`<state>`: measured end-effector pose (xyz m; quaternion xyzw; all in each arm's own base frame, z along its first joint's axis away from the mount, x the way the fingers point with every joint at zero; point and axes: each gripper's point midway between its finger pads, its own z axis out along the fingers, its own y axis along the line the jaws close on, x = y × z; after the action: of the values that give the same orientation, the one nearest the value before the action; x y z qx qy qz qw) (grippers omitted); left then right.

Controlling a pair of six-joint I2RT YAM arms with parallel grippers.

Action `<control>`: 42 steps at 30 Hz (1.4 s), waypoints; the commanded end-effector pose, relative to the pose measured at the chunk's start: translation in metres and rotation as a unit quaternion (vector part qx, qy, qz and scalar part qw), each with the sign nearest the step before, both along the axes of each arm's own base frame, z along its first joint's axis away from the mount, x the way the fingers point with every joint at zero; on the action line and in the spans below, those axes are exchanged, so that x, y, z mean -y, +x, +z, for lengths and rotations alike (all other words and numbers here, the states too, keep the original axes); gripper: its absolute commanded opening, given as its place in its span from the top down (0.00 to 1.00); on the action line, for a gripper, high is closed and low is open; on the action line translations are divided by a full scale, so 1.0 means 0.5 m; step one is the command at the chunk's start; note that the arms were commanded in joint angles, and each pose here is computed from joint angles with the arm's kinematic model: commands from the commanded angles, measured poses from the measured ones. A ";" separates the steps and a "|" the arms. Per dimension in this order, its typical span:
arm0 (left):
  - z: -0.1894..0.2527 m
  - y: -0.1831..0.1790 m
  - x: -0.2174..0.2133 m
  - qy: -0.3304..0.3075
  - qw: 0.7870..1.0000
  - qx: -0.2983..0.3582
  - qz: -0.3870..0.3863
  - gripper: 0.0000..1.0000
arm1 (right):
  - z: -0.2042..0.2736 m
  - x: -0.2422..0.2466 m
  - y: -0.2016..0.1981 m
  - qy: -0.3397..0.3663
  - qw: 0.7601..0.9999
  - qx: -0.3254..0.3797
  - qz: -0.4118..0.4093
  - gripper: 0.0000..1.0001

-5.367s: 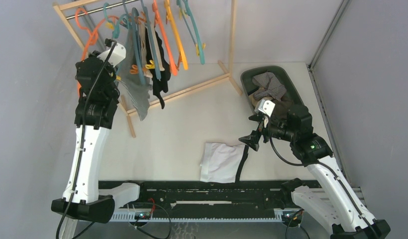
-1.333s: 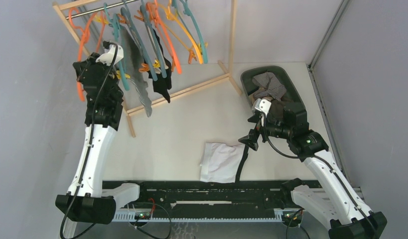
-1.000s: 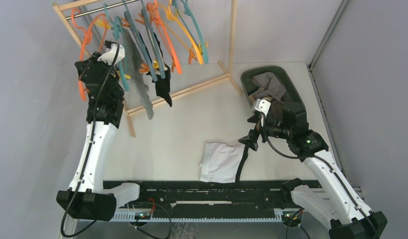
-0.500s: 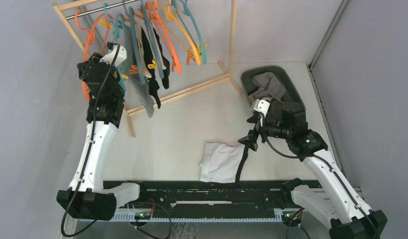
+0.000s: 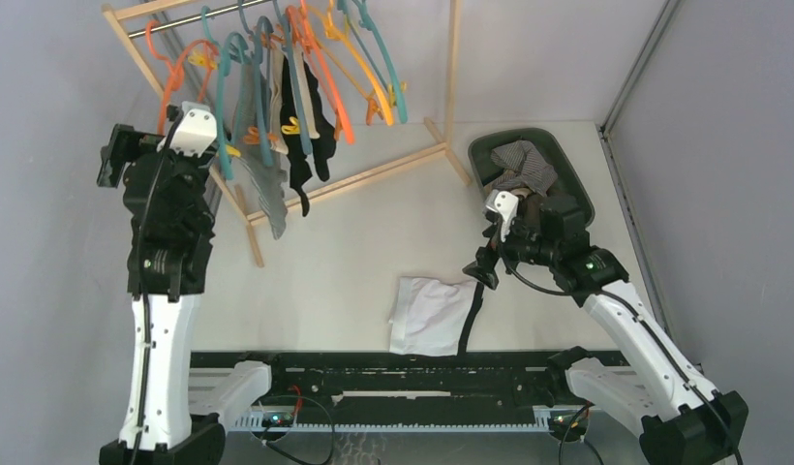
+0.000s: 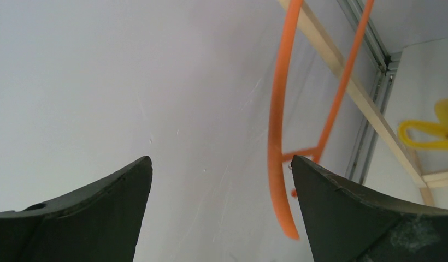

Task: Remove the underwear clipped to the hanger
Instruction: Place the hanger at the clothesline, then pick up the underwear from the center of the board.

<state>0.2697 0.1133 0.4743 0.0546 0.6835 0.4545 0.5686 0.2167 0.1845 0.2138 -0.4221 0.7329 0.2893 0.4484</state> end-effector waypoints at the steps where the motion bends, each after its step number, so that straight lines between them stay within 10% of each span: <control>1: -0.009 -0.058 0.004 -0.038 0.999 0.004 -0.010 0.00 | -0.033 0.012 0.020 -0.054 0.998 0.010 -0.017 0.00; 27: -0.365 -0.187 0.163 -0.262 0.938 -0.110 -0.197 0.00 | -0.365 -0.037 -0.068 -0.352 0.920 -0.086 0.148 0.09; 34: -0.384 -0.208 0.182 -0.279 0.930 -0.092 -0.222 0.00 | -0.374 -0.044 -0.089 -0.367 0.910 -0.086 0.171 0.45; 42: -0.381 -0.213 0.183 -0.271 0.932 -0.074 -0.229 0.00 | -0.241 -0.048 -0.061 -0.275 0.952 -0.037 0.129 1.00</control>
<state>0.1568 0.0288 0.2769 0.0823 0.8063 0.1188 0.5736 0.1709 0.2019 0.0432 -0.6384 0.7432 0.1202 0.1602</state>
